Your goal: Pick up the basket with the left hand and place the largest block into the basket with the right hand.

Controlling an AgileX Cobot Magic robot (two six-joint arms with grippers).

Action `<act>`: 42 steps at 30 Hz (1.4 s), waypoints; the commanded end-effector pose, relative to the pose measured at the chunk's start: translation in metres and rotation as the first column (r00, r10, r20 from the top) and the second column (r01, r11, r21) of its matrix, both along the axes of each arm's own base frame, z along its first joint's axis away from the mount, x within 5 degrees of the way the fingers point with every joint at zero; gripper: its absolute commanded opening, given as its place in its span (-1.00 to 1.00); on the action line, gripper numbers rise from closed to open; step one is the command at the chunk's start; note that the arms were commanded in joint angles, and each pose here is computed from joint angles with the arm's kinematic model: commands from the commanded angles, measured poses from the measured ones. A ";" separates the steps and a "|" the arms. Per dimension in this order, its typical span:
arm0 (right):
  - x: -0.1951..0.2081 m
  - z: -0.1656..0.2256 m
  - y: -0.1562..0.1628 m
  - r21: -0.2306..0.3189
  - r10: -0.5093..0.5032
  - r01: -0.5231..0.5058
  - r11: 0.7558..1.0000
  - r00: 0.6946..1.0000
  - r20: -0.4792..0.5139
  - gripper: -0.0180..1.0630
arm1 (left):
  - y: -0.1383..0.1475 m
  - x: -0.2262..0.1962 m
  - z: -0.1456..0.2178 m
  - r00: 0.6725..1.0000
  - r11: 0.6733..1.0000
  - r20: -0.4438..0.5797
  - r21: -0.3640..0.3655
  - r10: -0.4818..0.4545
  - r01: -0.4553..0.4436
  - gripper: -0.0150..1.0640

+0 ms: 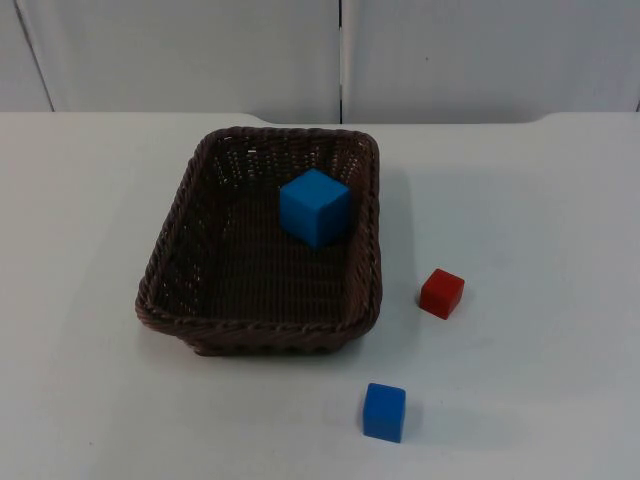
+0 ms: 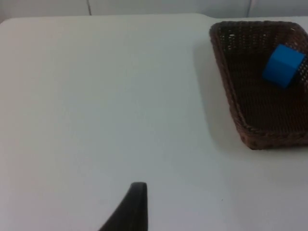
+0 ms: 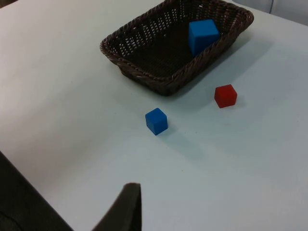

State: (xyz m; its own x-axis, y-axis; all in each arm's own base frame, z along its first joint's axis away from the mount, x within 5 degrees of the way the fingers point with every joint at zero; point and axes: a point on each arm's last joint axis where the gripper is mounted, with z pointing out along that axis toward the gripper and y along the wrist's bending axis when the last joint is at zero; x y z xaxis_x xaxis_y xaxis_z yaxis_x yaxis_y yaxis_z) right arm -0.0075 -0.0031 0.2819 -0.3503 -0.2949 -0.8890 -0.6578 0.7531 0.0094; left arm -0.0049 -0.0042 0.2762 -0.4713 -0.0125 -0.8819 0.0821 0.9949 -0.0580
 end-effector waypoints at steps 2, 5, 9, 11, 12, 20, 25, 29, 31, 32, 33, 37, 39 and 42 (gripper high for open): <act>0.000 -0.001 0.000 0.004 0.001 -0.001 1.000 1.000 0.000 0.98 | -0.001 0.000 -0.001 1.000 1.000 -0.001 -0.005 0.022 -0.022 0.97; 0.000 -0.001 0.000 0.004 0.001 -0.001 1.000 1.000 0.000 0.98 | -0.001 0.000 -0.001 0.998 0.998 -0.001 -0.005 0.055 -0.055 0.97; 0.000 -0.001 0.000 0.004 0.001 -0.001 1.000 1.000 0.000 0.98 | -0.001 0.000 -0.001 0.997 0.997 -0.001 -0.005 0.071 -0.071 0.97; 0.000 -0.001 0.000 0.003 0.000 0.000 1.000 1.000 0.001 0.98 | -0.001 0.000 -0.001 0.997 0.997 -0.001 -0.005 0.079 -0.079 0.97; 0.000 -0.001 0.000 0.003 0.000 0.000 1.000 1.000 0.001 0.98 | -0.001 0.000 -0.001 0.997 0.997 -0.001 -0.005 0.079 -0.079 0.97; 0.000 -0.001 0.000 0.003 -0.038 0.038 0.999 0.999 0.001 0.98 | -0.001 0.000 -0.001 0.997 0.997 -0.001 -0.005 0.079 -0.079 0.97; 0.000 -0.001 0.001 0.003 -0.110 0.110 0.994 0.994 0.001 0.98 | -0.001 0.000 -0.001 0.997 0.997 -0.001 -0.005 0.079 -0.079 0.97; 0.000 -0.001 0.001 0.003 -0.177 0.177 0.984 0.984 0.001 0.98 | -0.001 0.000 -0.001 0.997 0.997 -0.001 -0.005 0.079 -0.079 0.97; 0.000 -0.001 0.002 0.003 -0.218 0.218 0.976 0.976 0.001 0.98 | -0.001 0.000 -0.001 0.997 0.997 -0.001 -0.005 0.079 -0.079 0.97; 0.000 -0.001 0.002 0.003 -0.218 0.218 0.976 0.976 0.001 0.98 | -0.001 0.000 -0.001 0.997 0.997 -0.001 -0.005 0.079 -0.079 0.97; 0.000 -0.001 0.002 0.003 -0.251 0.251 0.968 0.968 0.001 0.98 | -0.001 0.000 -0.001 0.997 0.997 -0.001 -0.005 0.079 -0.079 0.97; 0.000 -0.001 0.003 0.003 -0.309 0.309 0.951 0.951 0.001 0.98 | -0.001 0.000 -0.001 0.997 0.997 -0.001 -0.005 0.079 -0.079 0.97; 0.000 -0.001 0.003 0.003 -0.342 0.342 0.940 0.940 0.001 0.98 | -0.001 0.000 -0.001 0.997 0.997 -0.001 -0.005 0.079 -0.079 0.97; 0.000 -0.001 0.003 0.003 -0.377 0.377 0.926 0.926 0.001 0.98 | -0.001 0.000 -0.001 0.997 0.997 -0.001 -0.005 0.079 -0.079 0.97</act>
State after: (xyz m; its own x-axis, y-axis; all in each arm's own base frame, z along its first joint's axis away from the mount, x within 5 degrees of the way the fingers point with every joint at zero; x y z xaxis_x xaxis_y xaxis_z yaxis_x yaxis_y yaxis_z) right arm -0.0082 -0.0002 0.2819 -0.4346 -0.1442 -0.8890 -0.3382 0.9410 0.0127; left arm -0.0046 -0.0046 0.2762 -0.4688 -0.0501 -0.8819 0.0025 0.9983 -0.0580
